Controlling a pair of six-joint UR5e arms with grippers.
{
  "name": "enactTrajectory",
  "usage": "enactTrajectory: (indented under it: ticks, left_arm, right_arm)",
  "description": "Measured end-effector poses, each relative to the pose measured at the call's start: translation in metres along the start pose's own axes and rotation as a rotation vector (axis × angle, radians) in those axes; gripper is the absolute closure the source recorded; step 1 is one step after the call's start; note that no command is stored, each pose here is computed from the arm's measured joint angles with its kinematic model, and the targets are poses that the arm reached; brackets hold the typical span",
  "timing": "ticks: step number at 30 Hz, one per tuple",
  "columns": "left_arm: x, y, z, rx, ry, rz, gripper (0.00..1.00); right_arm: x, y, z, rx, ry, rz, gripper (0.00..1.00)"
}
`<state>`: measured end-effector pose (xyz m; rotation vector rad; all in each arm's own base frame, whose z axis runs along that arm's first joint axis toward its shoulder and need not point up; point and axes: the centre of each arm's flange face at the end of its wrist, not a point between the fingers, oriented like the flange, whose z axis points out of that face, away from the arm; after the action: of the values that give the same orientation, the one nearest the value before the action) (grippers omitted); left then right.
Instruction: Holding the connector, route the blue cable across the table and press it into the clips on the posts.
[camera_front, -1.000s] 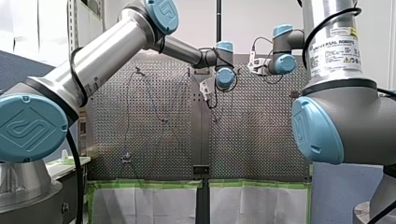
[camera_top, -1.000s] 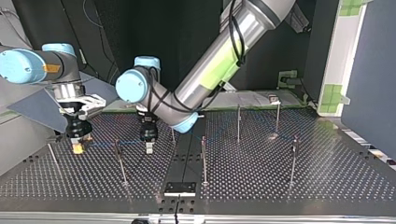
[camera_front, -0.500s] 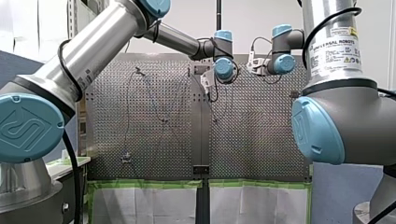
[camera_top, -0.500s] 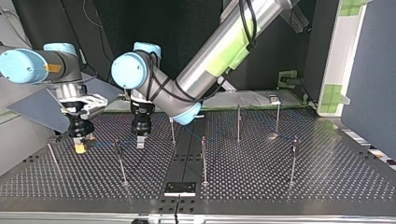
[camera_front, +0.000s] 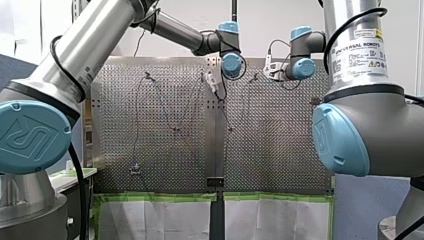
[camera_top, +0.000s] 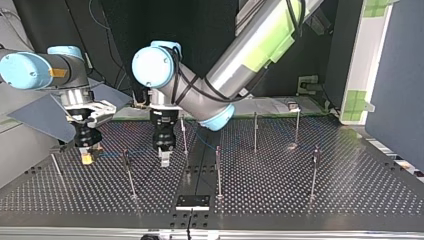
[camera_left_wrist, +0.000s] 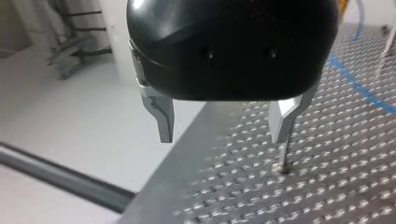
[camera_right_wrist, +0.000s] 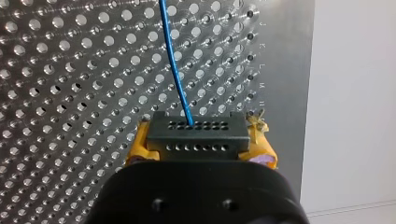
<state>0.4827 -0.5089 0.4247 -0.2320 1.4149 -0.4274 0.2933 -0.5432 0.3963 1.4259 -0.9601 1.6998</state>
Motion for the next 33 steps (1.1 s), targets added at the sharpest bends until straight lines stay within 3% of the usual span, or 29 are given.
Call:
enactTrajectory:
  ticks: [8, 18, 24, 33]
  left_arm:
    - [-0.025, 0.004, -0.012, 0.002, -0.056, -0.027, 0.0]
    - [-0.05, -0.014, -0.052, 0.068, -0.104, -0.101, 0.0]
    - [-0.031, -0.015, -0.067, 0.084, -0.097, -0.14, 0.0]
    - [-0.005, -0.007, -0.085, 0.068, -0.097, -0.172, 0.0]
  right_arm:
    - [0.0, 0.0, 0.0, 0.0, 0.0, -0.001, 1.0]
    - [-0.001, -0.002, 0.0, 0.001, -0.001, -0.005, 1.0]
    - [-0.001, -0.003, 0.0, 0.002, -0.002, -0.007, 1.0]
    - [-0.002, -0.006, 0.0, 0.005, -0.002, -0.01, 1.0]
